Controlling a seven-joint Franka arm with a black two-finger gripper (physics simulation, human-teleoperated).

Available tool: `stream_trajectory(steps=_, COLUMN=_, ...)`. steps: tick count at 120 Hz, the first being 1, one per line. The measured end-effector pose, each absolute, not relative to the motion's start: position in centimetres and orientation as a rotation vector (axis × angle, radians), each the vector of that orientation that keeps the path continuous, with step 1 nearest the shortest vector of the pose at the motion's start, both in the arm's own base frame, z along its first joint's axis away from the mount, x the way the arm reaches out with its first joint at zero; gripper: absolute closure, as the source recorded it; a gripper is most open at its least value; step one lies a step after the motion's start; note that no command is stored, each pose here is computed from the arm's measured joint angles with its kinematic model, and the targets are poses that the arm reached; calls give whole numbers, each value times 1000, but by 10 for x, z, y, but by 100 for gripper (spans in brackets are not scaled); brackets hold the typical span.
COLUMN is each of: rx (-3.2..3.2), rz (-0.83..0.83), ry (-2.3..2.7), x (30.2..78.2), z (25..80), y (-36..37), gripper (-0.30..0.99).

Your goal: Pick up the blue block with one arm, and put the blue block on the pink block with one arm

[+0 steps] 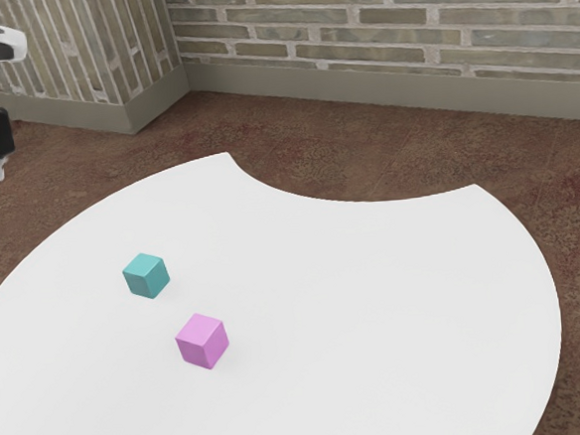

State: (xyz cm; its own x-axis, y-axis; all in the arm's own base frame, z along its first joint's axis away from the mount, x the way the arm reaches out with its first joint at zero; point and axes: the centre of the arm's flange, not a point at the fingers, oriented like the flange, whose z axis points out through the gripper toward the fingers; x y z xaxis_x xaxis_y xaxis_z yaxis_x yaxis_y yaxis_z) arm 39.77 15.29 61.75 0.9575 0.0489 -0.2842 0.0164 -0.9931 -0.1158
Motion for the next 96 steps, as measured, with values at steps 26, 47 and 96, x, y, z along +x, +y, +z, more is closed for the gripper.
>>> stream_trajectory(steps=26, rx=-3161, rz=536, ry=-7, x=405, z=430, y=229, gripper=0)
stream_trajectory(steps=47, rx=-3201, rz=274, ry=252, x=462, z=358, y=188, gripper=0)
stream_trajectory(steps=96, rx=-3152, rz=-100, ry=162, x=522, z=342, y=265, gripper=0)
